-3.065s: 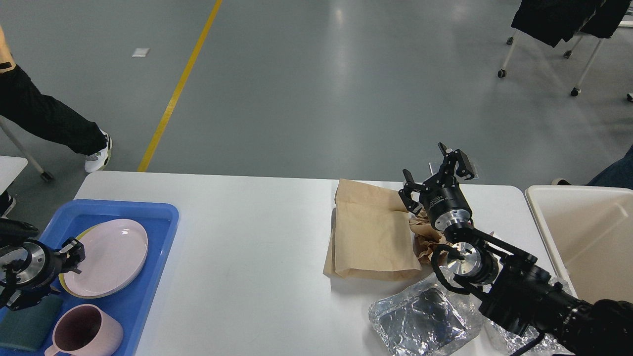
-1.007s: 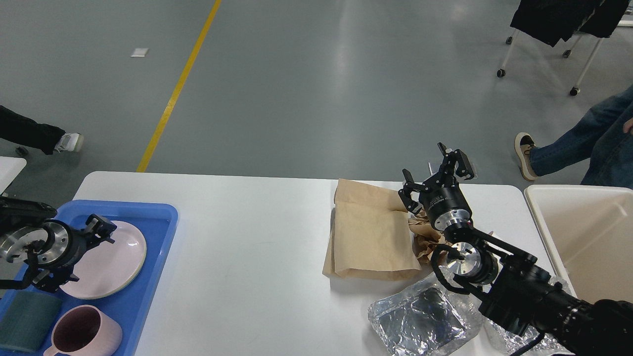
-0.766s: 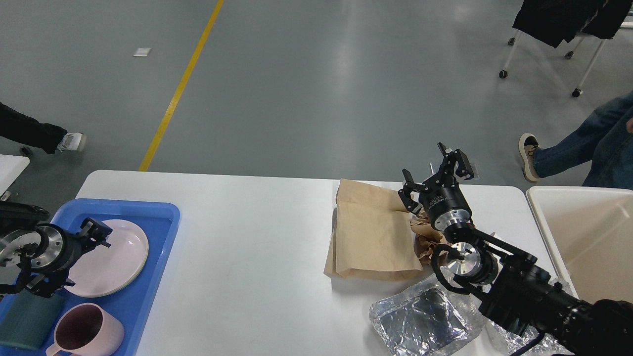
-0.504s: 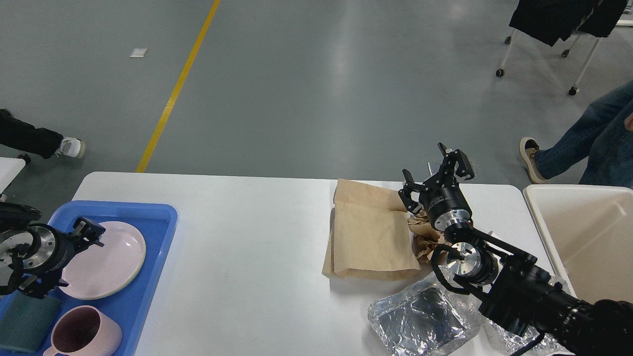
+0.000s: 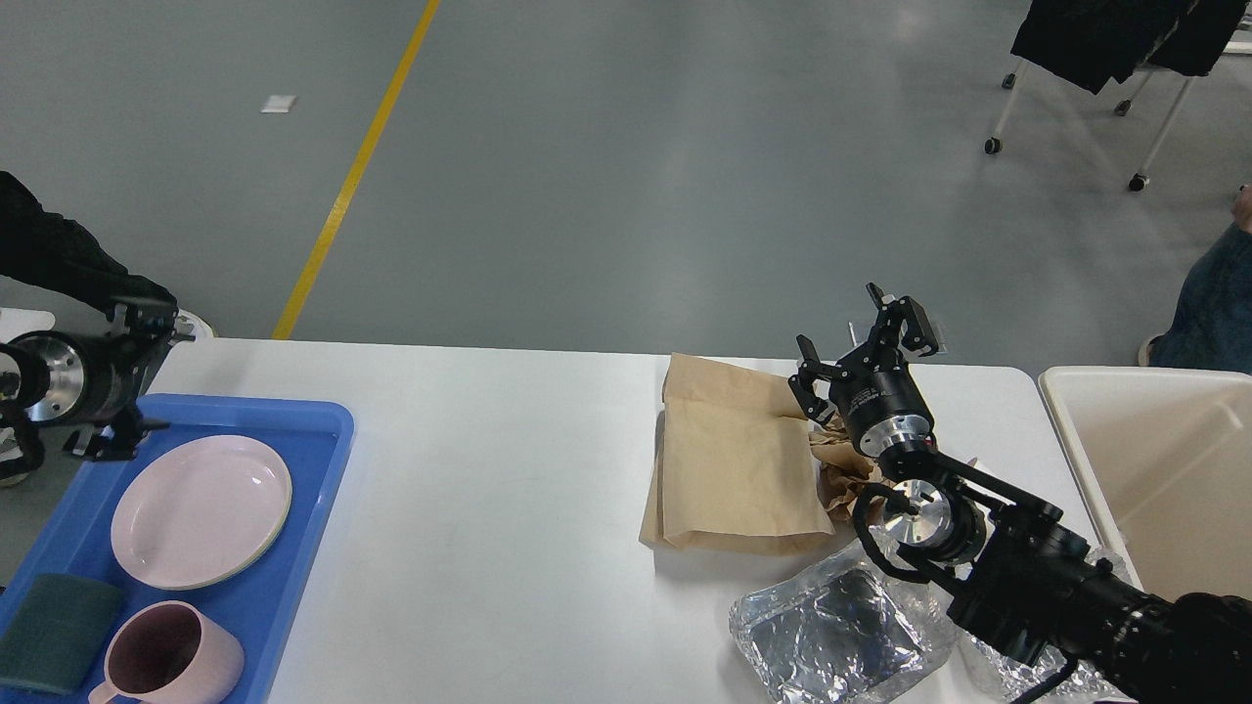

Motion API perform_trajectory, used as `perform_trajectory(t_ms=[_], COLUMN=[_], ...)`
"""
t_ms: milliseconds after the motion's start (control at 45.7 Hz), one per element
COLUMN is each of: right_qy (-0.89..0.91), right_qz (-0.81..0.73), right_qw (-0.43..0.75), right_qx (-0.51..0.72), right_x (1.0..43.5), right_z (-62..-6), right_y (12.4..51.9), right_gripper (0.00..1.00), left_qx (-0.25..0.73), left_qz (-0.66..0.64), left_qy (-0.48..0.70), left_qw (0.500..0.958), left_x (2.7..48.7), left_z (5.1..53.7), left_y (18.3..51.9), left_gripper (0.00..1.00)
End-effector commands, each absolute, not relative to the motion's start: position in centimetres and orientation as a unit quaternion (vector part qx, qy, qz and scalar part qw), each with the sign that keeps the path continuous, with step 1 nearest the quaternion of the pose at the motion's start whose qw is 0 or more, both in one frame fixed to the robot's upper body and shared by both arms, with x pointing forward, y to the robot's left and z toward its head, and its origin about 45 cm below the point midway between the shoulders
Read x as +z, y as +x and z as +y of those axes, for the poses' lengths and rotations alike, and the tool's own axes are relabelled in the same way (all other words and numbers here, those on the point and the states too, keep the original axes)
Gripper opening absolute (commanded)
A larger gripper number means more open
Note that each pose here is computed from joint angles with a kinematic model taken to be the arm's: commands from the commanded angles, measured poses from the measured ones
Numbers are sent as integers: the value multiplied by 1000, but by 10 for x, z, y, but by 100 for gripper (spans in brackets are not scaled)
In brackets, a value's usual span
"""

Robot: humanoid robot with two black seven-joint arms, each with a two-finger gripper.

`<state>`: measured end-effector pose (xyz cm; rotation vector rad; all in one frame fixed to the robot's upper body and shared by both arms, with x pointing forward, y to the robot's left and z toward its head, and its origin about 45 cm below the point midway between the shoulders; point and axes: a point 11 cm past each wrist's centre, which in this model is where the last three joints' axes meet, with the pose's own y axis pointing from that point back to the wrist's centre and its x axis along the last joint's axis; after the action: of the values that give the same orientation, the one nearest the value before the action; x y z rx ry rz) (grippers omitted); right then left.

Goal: Tidy desktop
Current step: 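Raise the left gripper up and away from the blue tray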

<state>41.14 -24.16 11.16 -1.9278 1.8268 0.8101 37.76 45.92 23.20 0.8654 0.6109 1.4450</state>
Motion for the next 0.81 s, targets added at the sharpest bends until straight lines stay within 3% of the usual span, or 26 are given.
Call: perform_trajectory(t_ms=[0, 241, 372, 635, 788], right_qy=[-683, -683, -683, -683, -682], right_qz=[647, 647, 647, 647, 648], right_qw=[181, 181, 181, 182, 181], right_qx=[287, 286, 286, 286, 286], right_x=[111, 112, 112, 112, 112], right_z=[-242, -242, -242, -242, -243], right_y=[411, 412, 412, 412, 411], right_gripper=[100, 100, 100, 100, 100], left_qx=[641, 581, 544, 515, 487], left_qz=[290, 369, 426, 513, 487], left_qy=[260, 85, -6, -85, -77], left_qw=[661, 721, 723, 682, 721], left_x=[246, 231, 223, 175, 150], left_z=[425, 306, 249, 199, 191], left_y=[415, 463, 476, 468, 455], left_gripper=[97, 97, 97, 97, 97])
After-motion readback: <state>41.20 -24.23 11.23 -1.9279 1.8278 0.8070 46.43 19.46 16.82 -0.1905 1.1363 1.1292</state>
